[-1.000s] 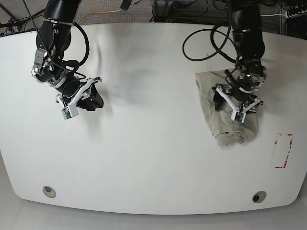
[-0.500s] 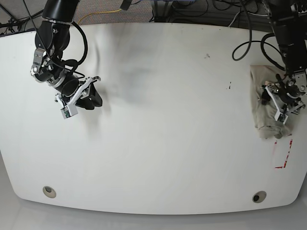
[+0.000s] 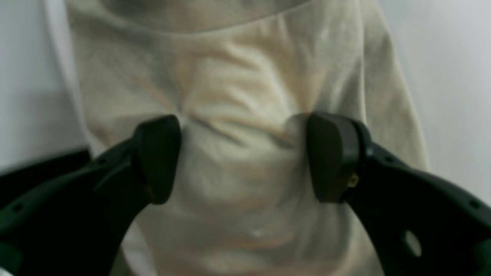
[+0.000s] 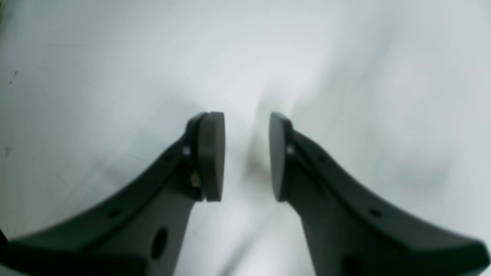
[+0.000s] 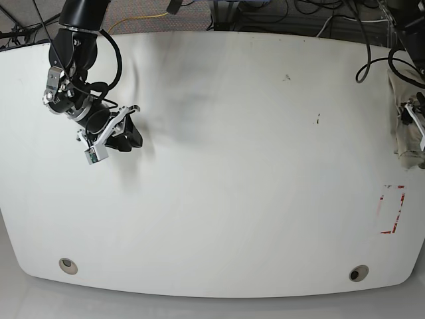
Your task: Fold the T-shirt properly
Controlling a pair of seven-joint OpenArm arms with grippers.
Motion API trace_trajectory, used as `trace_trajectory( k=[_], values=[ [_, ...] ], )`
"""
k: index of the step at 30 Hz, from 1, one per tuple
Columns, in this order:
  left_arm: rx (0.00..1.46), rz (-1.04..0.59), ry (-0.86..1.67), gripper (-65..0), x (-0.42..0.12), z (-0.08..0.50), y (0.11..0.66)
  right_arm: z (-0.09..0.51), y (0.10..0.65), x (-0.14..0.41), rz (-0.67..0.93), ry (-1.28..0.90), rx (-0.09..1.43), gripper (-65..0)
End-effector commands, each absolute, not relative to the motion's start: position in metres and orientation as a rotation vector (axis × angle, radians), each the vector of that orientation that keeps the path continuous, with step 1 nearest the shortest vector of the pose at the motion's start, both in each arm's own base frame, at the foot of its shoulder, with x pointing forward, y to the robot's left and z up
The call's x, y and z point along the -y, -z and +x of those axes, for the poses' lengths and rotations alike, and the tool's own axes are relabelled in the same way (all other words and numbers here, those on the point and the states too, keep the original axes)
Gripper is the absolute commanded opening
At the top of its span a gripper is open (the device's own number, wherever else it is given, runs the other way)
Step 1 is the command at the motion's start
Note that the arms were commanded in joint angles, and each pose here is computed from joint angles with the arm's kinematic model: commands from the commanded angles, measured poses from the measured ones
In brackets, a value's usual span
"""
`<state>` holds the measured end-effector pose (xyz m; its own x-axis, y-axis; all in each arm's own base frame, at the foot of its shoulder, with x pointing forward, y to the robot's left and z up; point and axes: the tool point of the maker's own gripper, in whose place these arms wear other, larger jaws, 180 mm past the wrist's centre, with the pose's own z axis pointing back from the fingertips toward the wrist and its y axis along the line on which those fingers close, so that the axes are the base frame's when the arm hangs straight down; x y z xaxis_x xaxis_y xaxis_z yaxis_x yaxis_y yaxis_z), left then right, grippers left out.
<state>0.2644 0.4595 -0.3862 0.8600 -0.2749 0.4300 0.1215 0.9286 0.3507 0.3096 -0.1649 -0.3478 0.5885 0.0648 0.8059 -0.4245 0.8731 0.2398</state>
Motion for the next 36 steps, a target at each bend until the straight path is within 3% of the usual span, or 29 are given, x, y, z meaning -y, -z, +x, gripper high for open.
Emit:
trace_trajectory(
  k=[1, 5, 10, 16, 22, 28, 36],
  values=[
    [0.543, 0.375, 0.197, -17.4, -0.477, 0.273, 0.360, 0.319, 0.329, 0.165, 0.442, -0.312, 0.968, -46.9],
    [0.676, 0.452, 0.216, -17.4, -0.478, 0.302, 0.309, 0.320, 0.325, 0.164, 0.438, -0.321, 0.980, -46.9],
    [0.821, 0.478, 0.258, -17.4, -0.441, 0.325, 0.278, 0.317, 0.320, 0.163, 0.423, -0.344, 0.992, -46.9],
    [0.931, 0.413, 0.411, -22.5, -0.355, 0.357, 0.272, 0.318, 0.334, 0.176, 0.276, -0.391, 0.951, -46.9],
    [1.023, 0.337, 0.507, -23.2, -0.280, 0.366, 0.272, 0.321, 0.339, 0.183, 0.166, -0.415, 1.028, -46.9],
    [1.187, 0.218, 0.474, -23.5, -0.221, 0.345, 0.283, 0.306, 0.337, 0.184, 0.186, -0.402, 1.143, -46.6],
    [1.207, 0.173, 0.414, -23.5, -0.192, 0.285, 0.316, 0.272, 0.348, 0.191, 0.210, -0.390, 1.150, -46.8]
  ],
)
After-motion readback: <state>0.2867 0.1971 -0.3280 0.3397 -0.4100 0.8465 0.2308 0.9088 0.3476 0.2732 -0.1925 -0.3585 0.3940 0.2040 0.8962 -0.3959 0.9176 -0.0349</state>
